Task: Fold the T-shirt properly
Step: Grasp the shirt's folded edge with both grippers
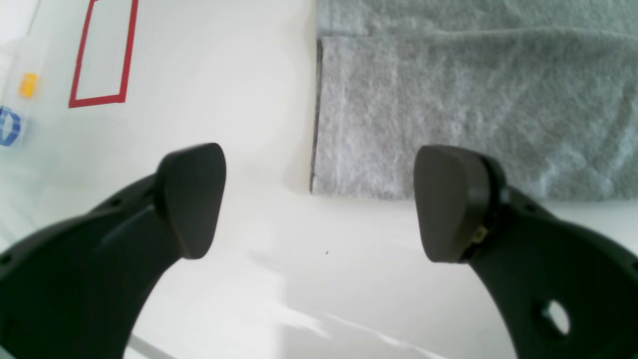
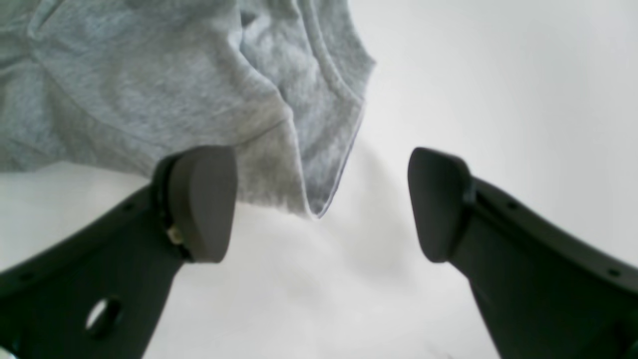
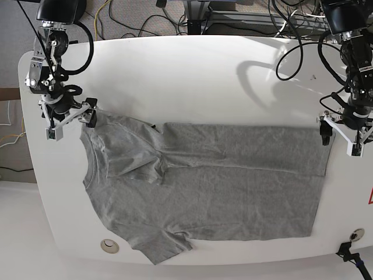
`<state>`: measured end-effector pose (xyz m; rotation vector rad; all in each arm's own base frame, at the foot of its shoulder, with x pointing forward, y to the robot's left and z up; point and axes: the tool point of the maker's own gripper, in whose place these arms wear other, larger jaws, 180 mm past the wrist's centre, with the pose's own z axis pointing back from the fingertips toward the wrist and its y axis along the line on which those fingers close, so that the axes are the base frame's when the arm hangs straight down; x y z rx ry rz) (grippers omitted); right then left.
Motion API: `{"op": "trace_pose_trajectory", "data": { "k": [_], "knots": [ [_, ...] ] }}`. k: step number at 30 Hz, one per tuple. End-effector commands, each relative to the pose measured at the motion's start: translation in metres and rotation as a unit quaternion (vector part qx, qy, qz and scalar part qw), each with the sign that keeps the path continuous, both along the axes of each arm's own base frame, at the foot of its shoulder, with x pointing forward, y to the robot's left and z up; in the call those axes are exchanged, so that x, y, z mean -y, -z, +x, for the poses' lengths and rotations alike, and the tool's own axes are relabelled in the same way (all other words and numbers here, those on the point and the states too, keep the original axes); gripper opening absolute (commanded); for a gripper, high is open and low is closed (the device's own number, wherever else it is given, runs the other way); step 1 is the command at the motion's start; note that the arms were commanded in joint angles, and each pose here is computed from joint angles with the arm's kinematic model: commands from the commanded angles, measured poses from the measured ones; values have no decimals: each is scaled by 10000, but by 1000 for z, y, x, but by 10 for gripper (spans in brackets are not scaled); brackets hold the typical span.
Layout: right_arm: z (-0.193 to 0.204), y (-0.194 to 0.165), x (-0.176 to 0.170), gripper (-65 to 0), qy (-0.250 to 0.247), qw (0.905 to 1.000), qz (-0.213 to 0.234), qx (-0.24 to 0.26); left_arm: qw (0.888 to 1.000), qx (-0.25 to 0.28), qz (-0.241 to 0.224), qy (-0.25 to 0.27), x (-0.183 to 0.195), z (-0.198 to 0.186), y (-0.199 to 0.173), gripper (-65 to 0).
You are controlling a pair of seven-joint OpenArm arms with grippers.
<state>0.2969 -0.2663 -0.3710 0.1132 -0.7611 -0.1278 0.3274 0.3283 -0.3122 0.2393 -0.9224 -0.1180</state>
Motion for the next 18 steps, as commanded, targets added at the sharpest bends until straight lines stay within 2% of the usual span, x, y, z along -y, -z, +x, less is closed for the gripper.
{"op": "trace_pose_trajectory", "data": {
  "k": [1,10,14,18],
  "knots": [
    [7,-6,8,-145,5,9998,-45,183,9996,252,103,22,-4,6,-17,-91],
    [8,21,19,-145,164,9997,119,101,9997,198,103,22,-4,2,-14,-91],
    [11,32,-14,-145,-173,9995,263,-7,9997,198,103,22,-4,2,-14,-91],
    [10,39,-31,-145,-185,9990,415,-45,9997,208,96,23,-4,3,-14,-91]
  ]
}}
